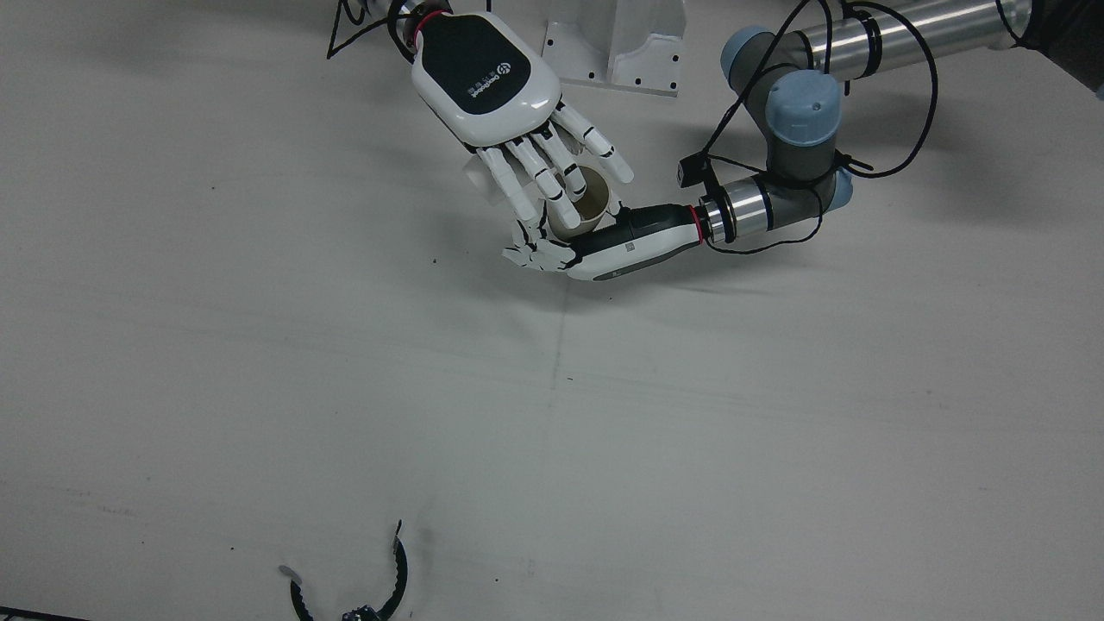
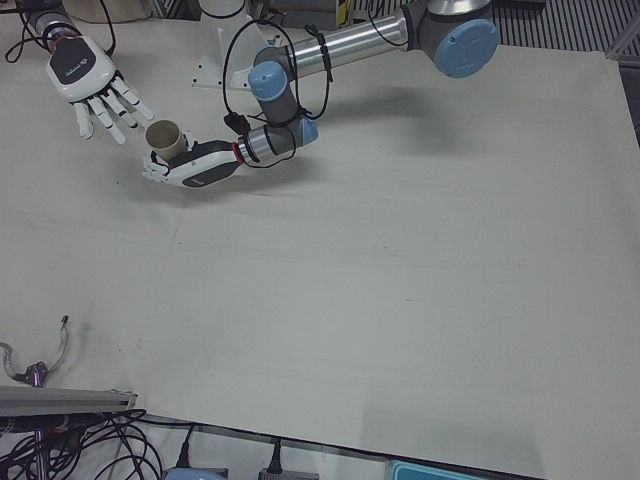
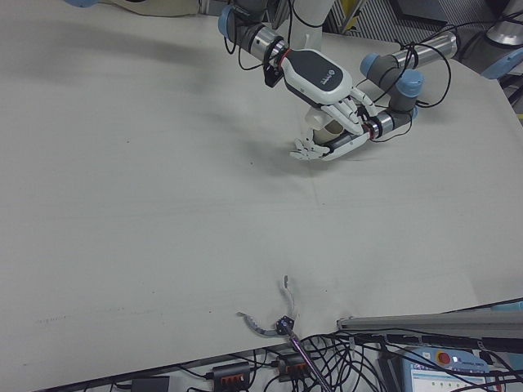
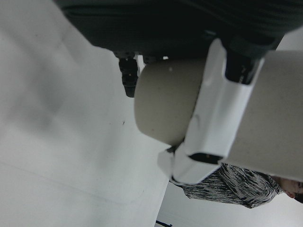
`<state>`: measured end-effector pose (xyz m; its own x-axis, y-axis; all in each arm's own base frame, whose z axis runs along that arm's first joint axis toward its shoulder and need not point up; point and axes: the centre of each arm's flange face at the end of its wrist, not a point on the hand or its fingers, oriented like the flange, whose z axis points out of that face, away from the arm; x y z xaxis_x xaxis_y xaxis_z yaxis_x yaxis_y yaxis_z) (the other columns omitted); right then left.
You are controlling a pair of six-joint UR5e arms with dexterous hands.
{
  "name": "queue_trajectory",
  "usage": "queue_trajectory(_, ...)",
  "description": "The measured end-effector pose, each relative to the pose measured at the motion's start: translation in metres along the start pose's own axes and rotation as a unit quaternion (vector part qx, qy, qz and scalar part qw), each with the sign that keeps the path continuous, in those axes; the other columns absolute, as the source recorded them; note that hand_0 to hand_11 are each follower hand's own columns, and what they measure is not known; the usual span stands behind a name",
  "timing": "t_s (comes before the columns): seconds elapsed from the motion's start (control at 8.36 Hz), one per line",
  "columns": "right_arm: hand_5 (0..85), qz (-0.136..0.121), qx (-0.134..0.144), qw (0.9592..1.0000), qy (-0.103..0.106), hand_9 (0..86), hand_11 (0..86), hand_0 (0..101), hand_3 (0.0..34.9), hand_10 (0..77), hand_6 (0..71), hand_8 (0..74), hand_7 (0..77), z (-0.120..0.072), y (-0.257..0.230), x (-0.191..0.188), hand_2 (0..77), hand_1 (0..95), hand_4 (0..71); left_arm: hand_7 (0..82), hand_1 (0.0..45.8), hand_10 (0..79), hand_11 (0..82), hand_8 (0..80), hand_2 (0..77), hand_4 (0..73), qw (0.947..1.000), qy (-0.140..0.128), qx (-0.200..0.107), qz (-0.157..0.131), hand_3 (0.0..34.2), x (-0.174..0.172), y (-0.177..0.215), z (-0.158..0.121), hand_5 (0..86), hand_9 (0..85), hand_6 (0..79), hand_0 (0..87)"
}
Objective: Pour water
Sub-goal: 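Tilt the right hand's cup down over the left hand's cup, then raise the right hand's cup upright and withdraw both arms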
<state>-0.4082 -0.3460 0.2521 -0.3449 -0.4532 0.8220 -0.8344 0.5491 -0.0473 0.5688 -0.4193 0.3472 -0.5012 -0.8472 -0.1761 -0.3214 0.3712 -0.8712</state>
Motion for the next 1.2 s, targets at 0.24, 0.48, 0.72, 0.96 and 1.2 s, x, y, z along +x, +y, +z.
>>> queue_trajectory(0.24, 18.5, -0.003, 0.0, 1.0, 0.001, 16.4, 1.1, 62, 9.6, 0.5, 37.6, 13.1, 39.8, 0.002, 0.001, -0.002, 56.7, 33.3, 0.0, 34.9, 29.5, 10.9, 19.6, 15.8, 39.8, 47.5, 1.0, 0.0, -0.001, 0.0, 0.0, 0.001, 0.001, 0.0, 46.4, 19.1, 30.0, 80.3)
queue_trajectory(0.48, 18.5, -0.005, 0.014, 0.9999, -0.004, 17.5, 1.1, 62, 7.5, 0.5, 40.4, 14.7, 44.7, 0.005, -0.011, -0.007, 56.7, 33.3, 0.0, 33.3, 29.5, 10.9, 19.1, 15.8, 39.8, 46.9, 1.0, 0.001, 0.001, -0.004, 0.0, 0.003, 0.001, -0.003, 46.4, 19.1, 30.0, 80.4)
queue_trajectory(0.72, 16.4, 0.017, 0.077, 0.9966, -0.023, 21.8, 1.1, 56, 4.7, 0.5, 40.4, 17.5, 44.2, 0.006, -0.058, -0.029, 56.7, 33.3, 0.0, 33.8, 28.9, 10.9, 19.6, 15.8, 39.8, 47.5, 0.9997, 0.015, 0.009, -0.015, 0.0, 0.029, -0.01, -0.018, 46.4, 19.1, 30.0, 80.3)
queue_trajectory(0.96, 17.5, 0.122, 0.153, 0.98, -0.036, 24.5, 1.1, 55, 0.8, 0.5, 43.1, 19.1, 46.9, -0.007, -0.12, -0.031, 56.7, 33.3, 0.0, 31.6, 28.9, 10.9, 19.6, 15.8, 39.8, 47.5, 0.9979, 0.048, 0.041, -0.01, 0.0, 0.079, -0.043, -0.075, 46.4, 17.5, 28.9, 80.2)
queue_trajectory(1.2, 14.7, 0.251, 0.214, 0.9428, -0.048, 30.5, 2.2, 55, 0.5, 0.5, 45.3, 23.5, 53.5, -0.03, -0.167, -0.01, 56.7, 33.3, 11.5, 32.2, 28.9, 10.9, 19.1, 15.8, 39.8, 47.5, 0.9912, 0.101, 0.086, 0.009, 0.0, 0.15, -0.074, -0.162, 46.4, 17.5, 28.9, 80.0)
